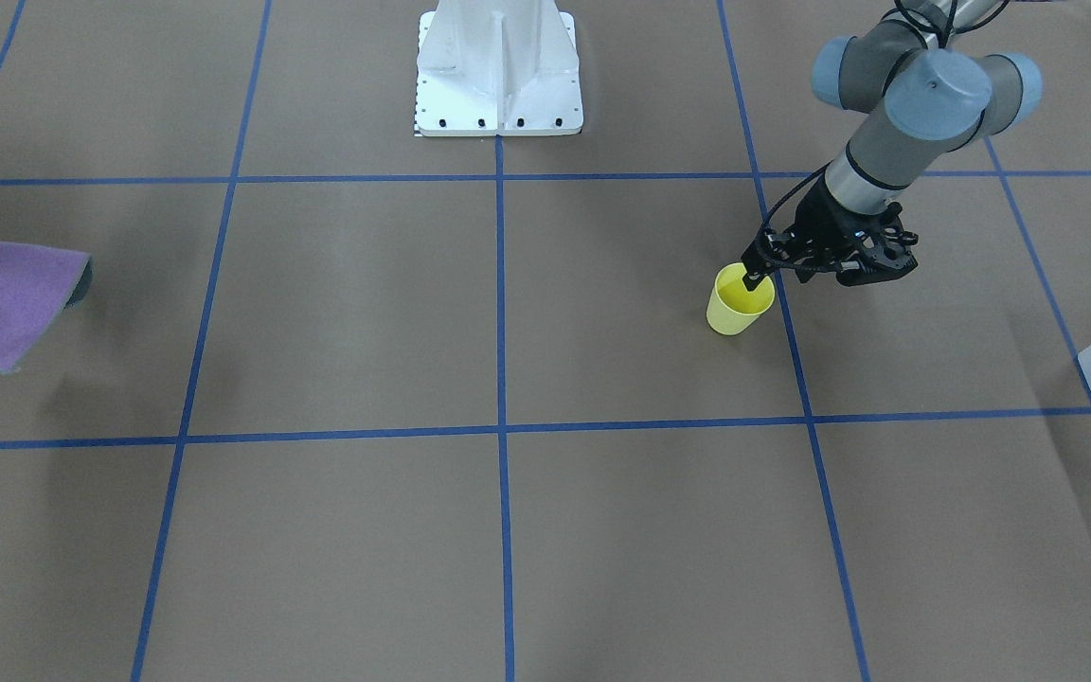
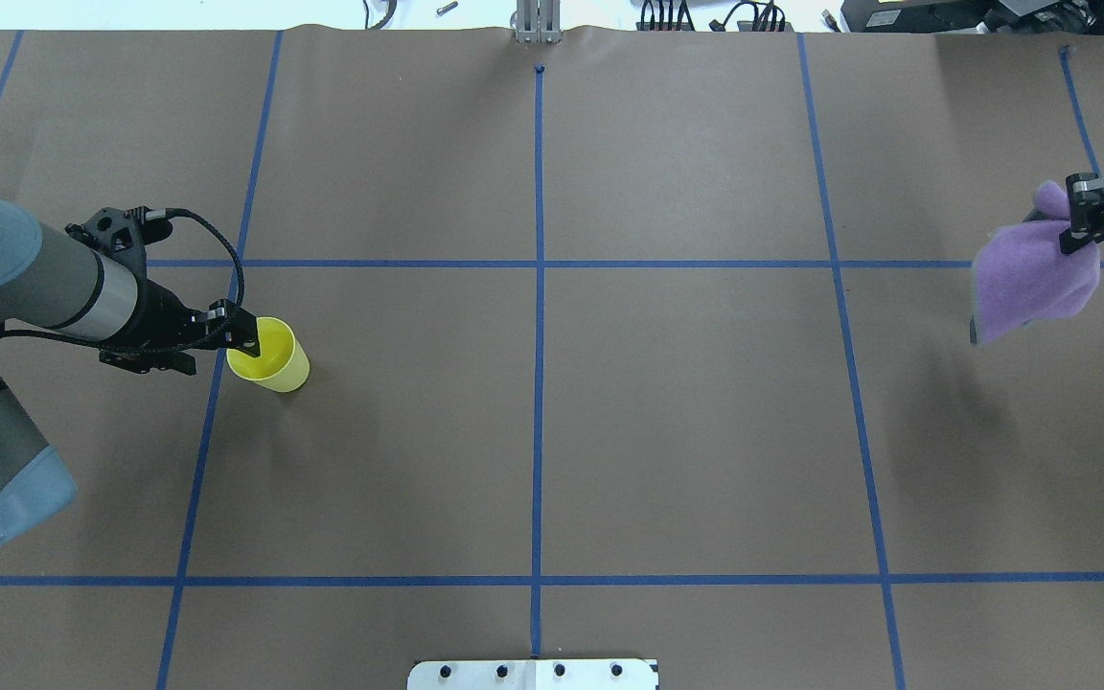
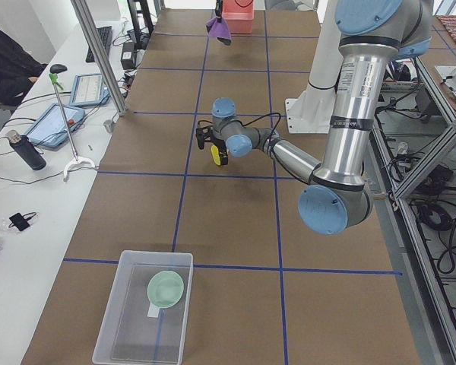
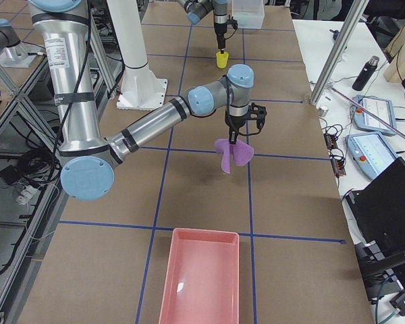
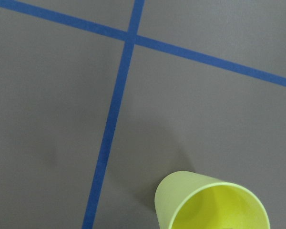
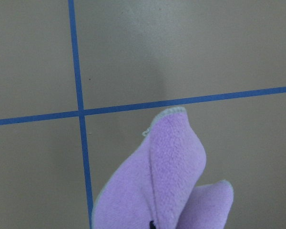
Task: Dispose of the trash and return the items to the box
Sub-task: 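Grasp the yellow cup with the left gripper while the right carries the cloth away, then carry the cup into the clear bin while the right drops cloth in pink tray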
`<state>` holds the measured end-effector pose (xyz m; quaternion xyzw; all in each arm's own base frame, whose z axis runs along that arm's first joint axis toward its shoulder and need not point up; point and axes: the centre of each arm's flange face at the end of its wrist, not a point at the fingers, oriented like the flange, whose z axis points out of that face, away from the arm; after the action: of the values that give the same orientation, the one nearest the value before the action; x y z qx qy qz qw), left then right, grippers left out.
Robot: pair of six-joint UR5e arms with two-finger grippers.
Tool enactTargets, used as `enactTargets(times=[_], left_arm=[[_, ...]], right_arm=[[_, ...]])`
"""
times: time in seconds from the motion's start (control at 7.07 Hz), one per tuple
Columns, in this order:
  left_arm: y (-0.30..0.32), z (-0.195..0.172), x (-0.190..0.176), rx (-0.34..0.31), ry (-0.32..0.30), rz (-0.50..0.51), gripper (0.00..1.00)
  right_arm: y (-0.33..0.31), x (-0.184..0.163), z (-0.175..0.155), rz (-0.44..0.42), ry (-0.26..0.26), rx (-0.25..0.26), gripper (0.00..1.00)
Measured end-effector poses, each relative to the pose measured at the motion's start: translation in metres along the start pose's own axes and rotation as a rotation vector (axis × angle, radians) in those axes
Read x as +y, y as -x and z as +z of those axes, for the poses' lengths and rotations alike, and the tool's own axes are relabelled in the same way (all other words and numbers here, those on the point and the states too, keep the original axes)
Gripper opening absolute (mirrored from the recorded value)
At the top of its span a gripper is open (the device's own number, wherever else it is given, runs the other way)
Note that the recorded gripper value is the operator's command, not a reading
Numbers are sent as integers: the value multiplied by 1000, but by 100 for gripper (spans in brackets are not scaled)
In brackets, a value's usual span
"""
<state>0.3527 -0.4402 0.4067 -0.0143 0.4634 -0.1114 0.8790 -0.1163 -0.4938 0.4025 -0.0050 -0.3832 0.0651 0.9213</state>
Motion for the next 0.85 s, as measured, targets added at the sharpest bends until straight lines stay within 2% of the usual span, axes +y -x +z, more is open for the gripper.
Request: enactTargets(times=[0.28,0.57,0.85], left_arm=[[-10,10,-1,-1,7,-4,0],[-43,16,-1,24,16,-38,0],[-63,-13,2,63,41,-52,0]], right_arm=[[-5,-2,-5,10,-7,-5,0],[-15,-4,-13,24,-19,-8,0],[-35,-6,-28,35,-37,-24,0]])
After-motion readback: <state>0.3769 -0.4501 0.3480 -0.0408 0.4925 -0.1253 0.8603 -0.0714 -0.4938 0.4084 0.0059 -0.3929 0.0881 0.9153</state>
